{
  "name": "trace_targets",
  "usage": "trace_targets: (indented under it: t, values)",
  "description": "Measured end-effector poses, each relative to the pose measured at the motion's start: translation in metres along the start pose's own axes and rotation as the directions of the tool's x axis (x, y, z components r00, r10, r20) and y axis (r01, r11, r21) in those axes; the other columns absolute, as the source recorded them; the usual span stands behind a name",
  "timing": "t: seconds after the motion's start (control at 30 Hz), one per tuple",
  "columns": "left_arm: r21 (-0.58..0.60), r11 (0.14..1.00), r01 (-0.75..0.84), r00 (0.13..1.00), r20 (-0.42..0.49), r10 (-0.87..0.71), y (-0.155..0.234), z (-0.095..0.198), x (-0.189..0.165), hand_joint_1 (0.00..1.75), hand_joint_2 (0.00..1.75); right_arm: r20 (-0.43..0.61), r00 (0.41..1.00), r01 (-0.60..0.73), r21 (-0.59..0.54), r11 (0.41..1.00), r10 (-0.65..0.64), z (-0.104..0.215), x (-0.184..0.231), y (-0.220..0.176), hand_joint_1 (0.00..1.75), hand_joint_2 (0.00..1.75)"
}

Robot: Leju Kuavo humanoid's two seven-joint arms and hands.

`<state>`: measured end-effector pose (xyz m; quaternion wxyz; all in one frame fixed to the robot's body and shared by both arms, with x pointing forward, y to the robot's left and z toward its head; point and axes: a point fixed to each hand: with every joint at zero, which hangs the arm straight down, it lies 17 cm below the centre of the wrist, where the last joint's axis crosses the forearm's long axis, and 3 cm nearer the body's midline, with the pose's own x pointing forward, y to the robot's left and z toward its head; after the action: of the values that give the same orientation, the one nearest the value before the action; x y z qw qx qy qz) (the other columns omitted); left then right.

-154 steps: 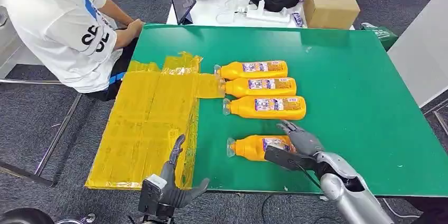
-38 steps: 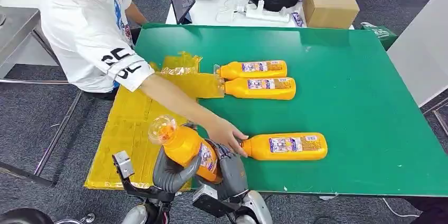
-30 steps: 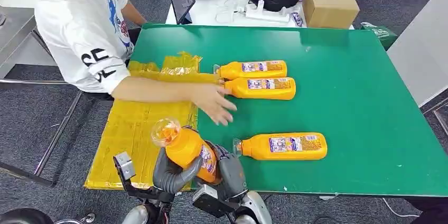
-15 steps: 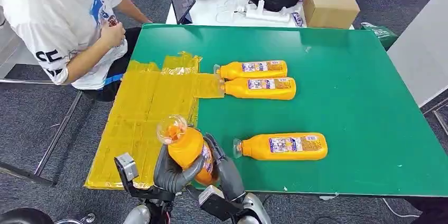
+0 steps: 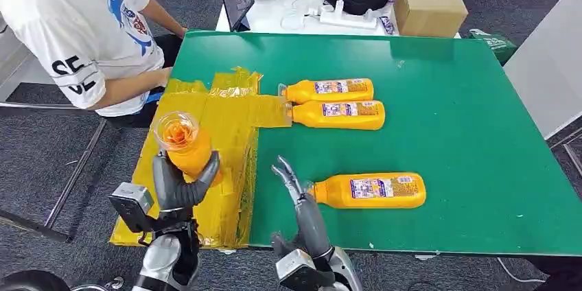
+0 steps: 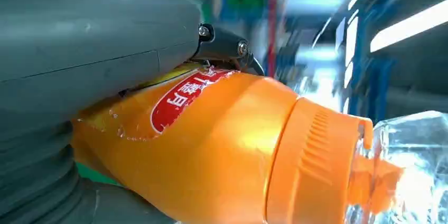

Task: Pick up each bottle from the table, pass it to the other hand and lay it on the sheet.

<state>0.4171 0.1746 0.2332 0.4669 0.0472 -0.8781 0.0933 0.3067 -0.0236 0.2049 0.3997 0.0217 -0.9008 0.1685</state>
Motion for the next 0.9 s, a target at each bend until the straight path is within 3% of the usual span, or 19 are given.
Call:
trace_targets:
  t: [0.2, 0.33, 0.43, 0.47, 0.53, 0.67, 0.9]
  values:
    - [0.153, 0.921, 0.36, 0.918, 0.119, -0.378, 0.048, -0.043, 0.006, 1.75, 1.75, 0.059, 0.993, -0.081, -0.333, 0.94, 0.106, -0.026, 0.028, -0.088, 0.0, 0.0]
    - [0.158, 0.889, 0.43, 0.885, 0.117, -0.45, 0.054, -0.051, 0.0, 1.75, 1.75, 0.067, 0.99, -0.086, -0.397, 0.914, 0.122, -0.028, 0.037, -0.109, 0.0, 0.0]
    - [0.064, 0.79, 0.61, 0.778, 0.143, -0.612, 0.039, -0.058, -0.018, 1.75, 1.75, 0.057, 0.992, -0.08, -0.436, 0.897, 0.117, -0.028, 0.035, -0.12, 0.0, 0.0]
    - [0.044, 0.769, 0.638, 0.755, 0.159, -0.636, 0.033, -0.062, -0.02, 1.75, 1.75, 0.057, 0.992, -0.078, -0.436, 0.896, 0.114, -0.028, 0.034, -0.121, 0.0, 1.75]
    - [-0.074, 0.627, 0.776, 0.625, 0.227, -0.747, 0.011, -0.06, -0.046, 1.75, 1.75, 0.055, 0.995, -0.053, -0.416, 0.908, 0.083, -0.03, 0.03, -0.119, 0.0, 1.75]
    - [-0.313, 0.4, 0.861, 0.494, 0.331, -0.804, -0.017, -0.038, -0.107, 1.75, 1.75, 0.048, 0.998, -0.018, -0.363, 0.932, 0.038, -0.034, 0.019, -0.107, 0.0, 1.75]
    - [-0.46, 0.29, 0.839, 0.47, 0.345, -0.812, -0.007, -0.017, -0.153, 1.75, 1.75, 0.027, 1.0, 0.003, -0.347, 0.938, 0.007, -0.034, 0.008, -0.102, 0.0, 1.75]
